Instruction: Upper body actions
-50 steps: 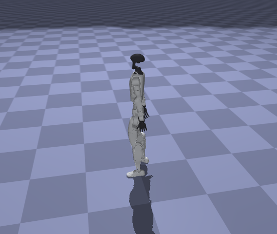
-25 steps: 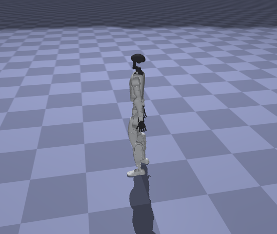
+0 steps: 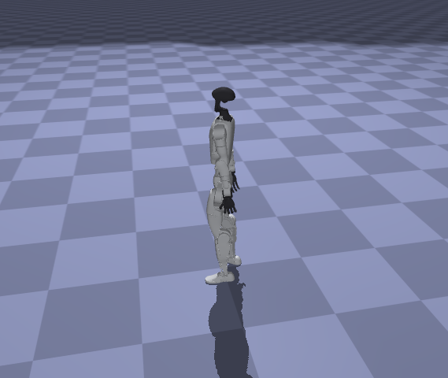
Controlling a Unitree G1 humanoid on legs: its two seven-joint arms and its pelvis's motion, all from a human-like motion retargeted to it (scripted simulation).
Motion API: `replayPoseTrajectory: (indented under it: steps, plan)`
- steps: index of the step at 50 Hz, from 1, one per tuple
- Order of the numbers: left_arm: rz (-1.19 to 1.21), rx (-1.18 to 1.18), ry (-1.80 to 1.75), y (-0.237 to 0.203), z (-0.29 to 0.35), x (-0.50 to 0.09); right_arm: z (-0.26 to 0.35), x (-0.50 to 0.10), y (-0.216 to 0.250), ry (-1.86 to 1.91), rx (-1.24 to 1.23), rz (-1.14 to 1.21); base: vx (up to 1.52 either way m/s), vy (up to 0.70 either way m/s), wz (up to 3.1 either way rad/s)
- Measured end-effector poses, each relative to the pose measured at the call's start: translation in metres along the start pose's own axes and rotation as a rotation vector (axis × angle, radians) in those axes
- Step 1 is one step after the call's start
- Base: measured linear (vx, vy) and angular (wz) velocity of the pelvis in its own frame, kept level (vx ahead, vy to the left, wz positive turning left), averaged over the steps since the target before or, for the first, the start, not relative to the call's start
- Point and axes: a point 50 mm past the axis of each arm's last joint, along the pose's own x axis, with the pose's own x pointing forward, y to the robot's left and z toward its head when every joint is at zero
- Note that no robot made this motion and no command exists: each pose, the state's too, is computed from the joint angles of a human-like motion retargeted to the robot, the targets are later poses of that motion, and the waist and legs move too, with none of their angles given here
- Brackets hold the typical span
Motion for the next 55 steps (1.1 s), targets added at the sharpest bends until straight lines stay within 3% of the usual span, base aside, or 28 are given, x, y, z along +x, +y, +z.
replayPoseTrajectory:
  steps: [9, 15, 24, 35, 45, 55]
  plan:
    - [0.034, -0.009, -0.030, 0.016, 0.028, -0.003, 0.009, -0.002, -0.015, -0.012, 0.114, -0.025, -0.01, 0.05, -0.04]
    - [0.055, -0.052, -0.150, 0.035, 0.087, -0.013, 0.048, -0.005, -0.031, -0.112, 0.301, -0.040, 0.00, 0.08, 0.12]
    - [0.047, -0.091, -0.531, 0.055, 0.236, -0.076, 0.191, -0.051, -0.072, -0.537, 0.451, 0.036, 0.05, 0.13, 0.06]
    - [-0.024, -0.209, -1.099, 0.033, 0.381, -0.220, 0.357, -0.210, -0.112, -1.217, 0.451, 0.048, 0.10, 0.11, -0.01]
    - [-0.015, -0.228, -1.335, 0.014, 0.422, -0.311, 0.386, -0.317, -0.155, -1.484, 0.543, -0.113, 0.01, 0.01, 0.00]
    - [-0.006, -0.244, -1.416, 0.008, 0.432, -0.348, 0.386, -0.350, -0.170, -1.561, 0.523, -0.224, 0.00, 0.00, 0.00]
